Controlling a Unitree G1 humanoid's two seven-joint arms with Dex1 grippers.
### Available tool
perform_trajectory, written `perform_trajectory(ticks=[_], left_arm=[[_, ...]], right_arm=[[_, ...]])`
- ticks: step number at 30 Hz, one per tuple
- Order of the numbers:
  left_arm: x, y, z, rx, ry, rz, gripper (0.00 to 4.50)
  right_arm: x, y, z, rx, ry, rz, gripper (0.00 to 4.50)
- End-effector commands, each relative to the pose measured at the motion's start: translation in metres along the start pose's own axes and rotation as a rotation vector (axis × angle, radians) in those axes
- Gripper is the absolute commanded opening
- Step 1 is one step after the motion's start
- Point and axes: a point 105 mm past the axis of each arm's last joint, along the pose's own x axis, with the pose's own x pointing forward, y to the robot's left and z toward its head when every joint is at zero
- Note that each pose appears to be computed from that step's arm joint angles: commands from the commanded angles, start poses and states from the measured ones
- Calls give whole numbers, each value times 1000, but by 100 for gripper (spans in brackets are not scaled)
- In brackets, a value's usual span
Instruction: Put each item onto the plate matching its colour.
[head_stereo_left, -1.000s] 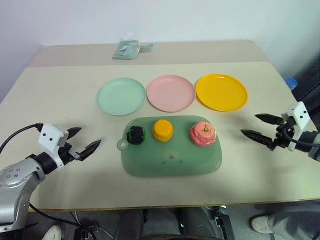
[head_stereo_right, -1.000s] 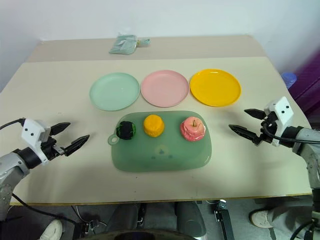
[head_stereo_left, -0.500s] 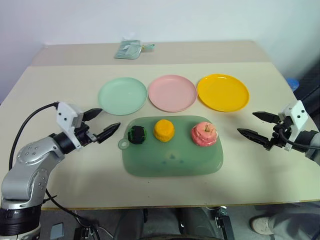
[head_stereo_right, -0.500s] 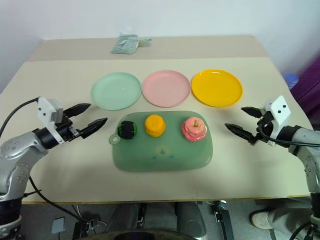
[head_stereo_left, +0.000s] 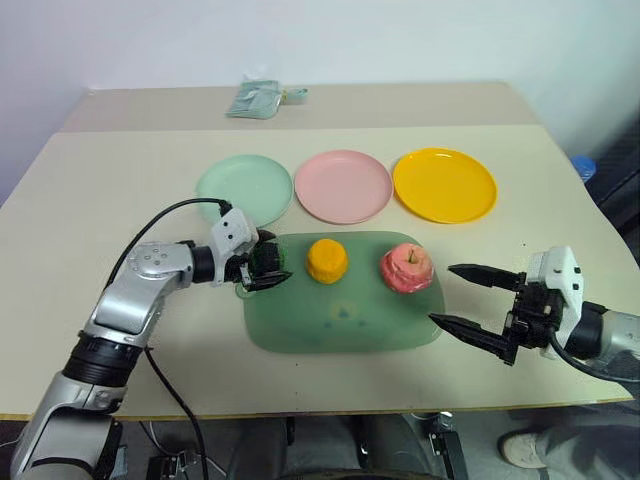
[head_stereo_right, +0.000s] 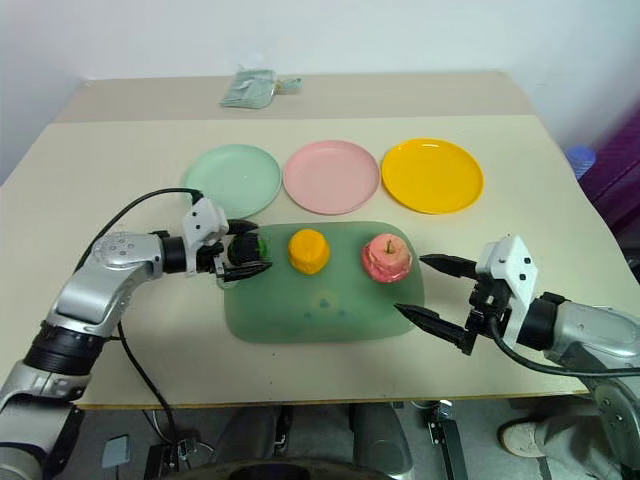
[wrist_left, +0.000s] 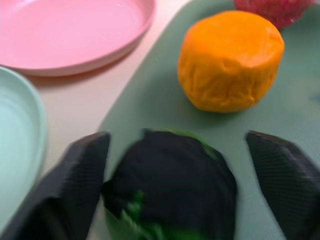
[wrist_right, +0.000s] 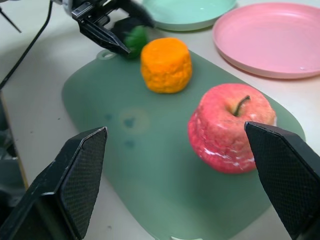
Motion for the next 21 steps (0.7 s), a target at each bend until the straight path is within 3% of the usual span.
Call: perform_trajectory(ticks=[1,2,7,12,16,21], left_arm=[[-9,13,6,10,-49,56,217],[-11,19,7,1,-69,90,174],[-36,75,25,-97,-244,384,174],[-54,125,24,-143,-263,677,174],[-66,147,14,-181,-219,826,174],[-57,149,7,-268,-228,811,174]], right_arm=[[3,-1,12,-32,-54,-5,450],[3,-3,14,-31,-61,-7,450],[18,-6,30,-56,-117,15,450],[37,-5,44,-69,-168,49,450],[48,-2,42,-66,-173,70,450],[67,-13,44,-62,-183,-1,450]])
